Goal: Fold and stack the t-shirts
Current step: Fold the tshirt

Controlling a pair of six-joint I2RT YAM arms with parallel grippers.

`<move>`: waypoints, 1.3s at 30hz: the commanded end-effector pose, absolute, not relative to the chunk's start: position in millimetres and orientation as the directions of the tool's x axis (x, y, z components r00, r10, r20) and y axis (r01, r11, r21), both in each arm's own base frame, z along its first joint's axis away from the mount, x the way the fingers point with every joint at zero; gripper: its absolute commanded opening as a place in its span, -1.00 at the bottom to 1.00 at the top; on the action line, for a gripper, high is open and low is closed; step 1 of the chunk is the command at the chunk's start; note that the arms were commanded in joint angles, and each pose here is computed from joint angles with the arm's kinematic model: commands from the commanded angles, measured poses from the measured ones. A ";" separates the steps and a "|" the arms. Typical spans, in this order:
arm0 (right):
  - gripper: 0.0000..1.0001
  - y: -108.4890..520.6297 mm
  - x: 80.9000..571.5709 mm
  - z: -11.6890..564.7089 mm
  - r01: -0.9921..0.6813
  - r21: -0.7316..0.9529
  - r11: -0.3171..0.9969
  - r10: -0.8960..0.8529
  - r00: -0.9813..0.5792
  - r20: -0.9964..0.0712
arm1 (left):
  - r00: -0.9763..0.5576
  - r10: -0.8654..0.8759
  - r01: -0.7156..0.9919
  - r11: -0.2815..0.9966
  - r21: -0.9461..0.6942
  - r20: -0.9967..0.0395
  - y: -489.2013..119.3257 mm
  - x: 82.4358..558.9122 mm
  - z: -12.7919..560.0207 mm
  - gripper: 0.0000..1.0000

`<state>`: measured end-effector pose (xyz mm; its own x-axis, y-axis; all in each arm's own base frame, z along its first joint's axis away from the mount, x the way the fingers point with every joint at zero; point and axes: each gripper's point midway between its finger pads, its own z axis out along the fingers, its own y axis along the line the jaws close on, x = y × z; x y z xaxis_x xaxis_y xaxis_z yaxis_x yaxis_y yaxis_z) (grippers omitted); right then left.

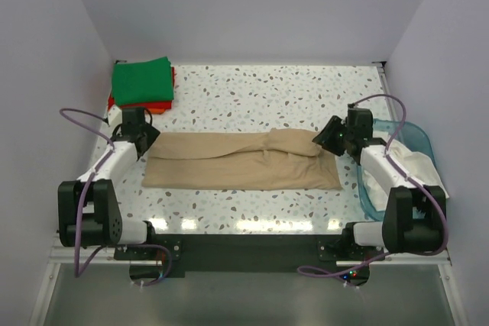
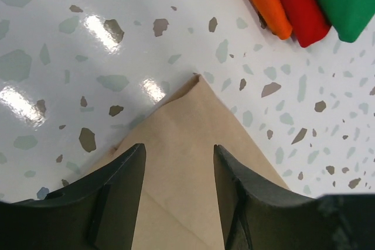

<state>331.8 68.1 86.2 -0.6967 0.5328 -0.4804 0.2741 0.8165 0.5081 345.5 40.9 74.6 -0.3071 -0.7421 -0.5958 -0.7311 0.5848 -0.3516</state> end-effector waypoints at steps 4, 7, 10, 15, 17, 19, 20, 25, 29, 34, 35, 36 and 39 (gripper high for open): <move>-0.04 72.3 369.1 120.1 0.218 0.459 0.861 0.477 -0.657 -0.584 | -0.319 -0.737 -0.636 0.633 -0.442 -0.596 19.2 365.5 94.5 0.09; -0.03 76.8 385.0 116.3 0.223 0.394 0.892 0.433 -0.673 -0.599 | -0.347 -0.730 -0.587 0.659 -0.470 -0.590 3.7 374.4 97.3 0.07; -0.03 76.1 399.7 110.3 0.230 0.344 0.911 0.402 -0.688 -0.604 | -0.423 -0.681 -0.495 0.726 -0.478 -0.597 -34.0 386.8 102.2 0.06; -0.02 68.1 417.3 91.5 0.265 0.265 0.927 0.373 -0.722 -0.583 | -0.521 -0.611 -0.328 0.788 -0.521 -0.596 -95.4 408.4 108.9 0.10; -0.02 63.8 417.9 83.6 0.280 0.236 0.931 0.366 -0.731 -0.576 | -0.565 -0.574 -0.263 0.806 -0.530 -0.592 -115.9 413.0 104.1 0.14; 0.00 63.6 418.1 75.5 0.285 0.222 0.932 0.362 -0.744 -0.562 | -0.593 -0.522 -0.145 0.818 -0.556 -0.613 -146.9 421.9 116.0 0.20; 0.01 64.0 417.7 72.4 0.285 0.223 0.932 0.362 -0.750 -0.554 | -0.606 -0.502 -0.108 0.821 -0.561 -0.617 -159.5 427.7 116.8 0.21; 0.01 62.1 411.7 58.1 0.301 0.203 0.932 0.362 -0.766 -0.531 | -0.657 -0.409 0.087 0.793 -0.603 -0.633 -228.9 431.5 125.5 0.25; 0.09 56.4 409.5 56.1 0.321 0.182 0.930 0.367 -0.760 -0.537 | -0.682 -0.340 0.195 0.769 -0.609 -0.648 -276.5 439.7 127.7 0.27; 0.14 54.9 409.3 54.0 0.326 0.178 0.928 0.369 -0.760 -0.535 | -0.719 -0.262 0.269 0.749 -0.605 -0.644 -324.0 437.9 112.2 0.27; 0.14 56.4 409.1 52.8 0.324 0.182 0.929 0.370 -0.761 -0.533 | -0.715 -0.257 0.288 0.738 -0.610 -0.650 -331.9 440.2 117.1 0.28; 0.14 57.2 408.2 51.6 0.323 0.185 0.928 0.371 -0.763 -0.530 | -0.723 -0.243 0.300 0.733 -0.611 -0.646 -339.9 438.2 113.9 0.28; 0.14 60.3 409.7 49.5 0.319 0.203 0.926 0.378 -0.763 -0.523 | -0.742 -0.216 0.319 0.718 -0.618 -0.634 -358.7 436.5 104.9 0.27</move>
